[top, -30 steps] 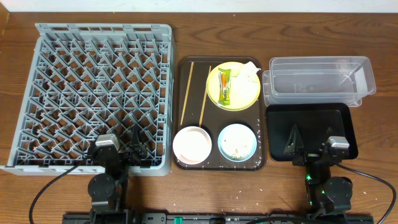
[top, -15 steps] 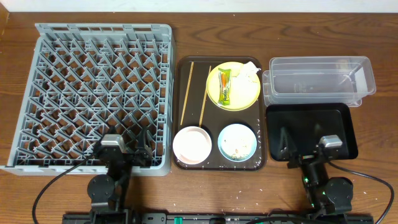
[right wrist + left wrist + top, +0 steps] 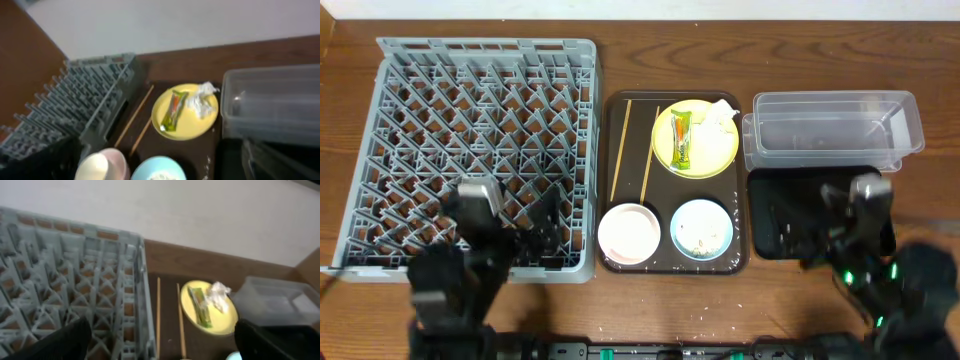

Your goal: Sort waste into correct bins and load items into the dishwasher

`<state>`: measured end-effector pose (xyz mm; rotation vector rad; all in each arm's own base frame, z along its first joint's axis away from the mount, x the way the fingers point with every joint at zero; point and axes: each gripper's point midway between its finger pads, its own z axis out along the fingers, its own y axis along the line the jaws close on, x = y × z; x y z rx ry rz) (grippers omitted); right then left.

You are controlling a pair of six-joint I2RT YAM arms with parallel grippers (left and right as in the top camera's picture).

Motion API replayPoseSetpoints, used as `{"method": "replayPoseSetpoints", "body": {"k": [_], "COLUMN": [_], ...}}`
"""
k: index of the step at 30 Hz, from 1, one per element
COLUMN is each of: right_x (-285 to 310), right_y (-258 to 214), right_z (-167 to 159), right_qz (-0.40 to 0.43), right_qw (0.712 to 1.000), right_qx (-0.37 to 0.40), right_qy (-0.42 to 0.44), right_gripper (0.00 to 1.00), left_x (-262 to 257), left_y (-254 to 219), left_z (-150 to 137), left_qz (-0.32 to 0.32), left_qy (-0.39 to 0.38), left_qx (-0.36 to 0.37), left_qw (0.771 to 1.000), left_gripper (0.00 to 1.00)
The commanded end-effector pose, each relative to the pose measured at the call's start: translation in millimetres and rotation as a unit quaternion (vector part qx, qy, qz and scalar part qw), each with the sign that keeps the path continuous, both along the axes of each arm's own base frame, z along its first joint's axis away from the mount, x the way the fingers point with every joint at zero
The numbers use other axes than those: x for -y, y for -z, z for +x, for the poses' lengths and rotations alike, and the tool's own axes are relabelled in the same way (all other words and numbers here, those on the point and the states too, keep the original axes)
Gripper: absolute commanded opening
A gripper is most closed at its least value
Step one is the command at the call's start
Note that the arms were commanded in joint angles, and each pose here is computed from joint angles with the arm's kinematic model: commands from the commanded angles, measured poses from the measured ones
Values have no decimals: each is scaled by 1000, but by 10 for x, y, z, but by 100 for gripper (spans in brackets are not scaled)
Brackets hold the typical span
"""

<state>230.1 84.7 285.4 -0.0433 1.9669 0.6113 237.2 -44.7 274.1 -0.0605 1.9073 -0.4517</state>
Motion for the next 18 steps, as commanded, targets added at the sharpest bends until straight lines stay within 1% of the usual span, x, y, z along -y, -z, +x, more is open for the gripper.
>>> {"method": "replayPoseSetpoints", "body": {"k": [1,3,4,5,6,7,10,12,14,15,17,18], "right_x": [-91,-181,-262,-340,-384,-448,-746,-950,-1060,-1116,-1202,-1266], "right_y": [-72,-21,-1,1,-7,14,122,404,793,1130,1514,1672], "right_z": [268,455,598,742,848,1058,1293,1399,1479,1543,1615,1648], "right_qz": [-22,-44,-48,-48,-46,-34,4,-10,-58,-102,-152,-168], "right_qw": [996,988,984,982,981,981,976,969,963,956,946,943], "right_qx": [-87,-138,-159,-169,-172,-175,-176,-201,-235,-262,-279,-282], "right_qy": [-25,-46,-58,-68,-74,-75,-127,-142,-121,-86,-58,-56], "right_gripper": [99,99,99,99,99,99,99,93,91,85,79,74], "left_x": [98,111,151,192,221,225,218,217,215,214,212,211], "left_y": [-197,-141,-63,-3,42,142,345,460,542,614,706,762], "left_z": [133,197,226,232,240,249,245,287,324,354,389,408], "left_qz": [-20,-26,-35,-43,-49,-52,-56,-59,-61,-62,-64,-65], "left_qy": [29,32,43,54,62,62,59,58,57,56,55,55], "left_qx": [-64,-112,-146,-166,-177,-201,-249,-273,-289,-303,-320,-331], "left_qw": [997,993,988,984,981,976,965,958,954,949,944,940], "left_gripper": [92,92,92,92,92,92,92,93,92,93,92,93]}}
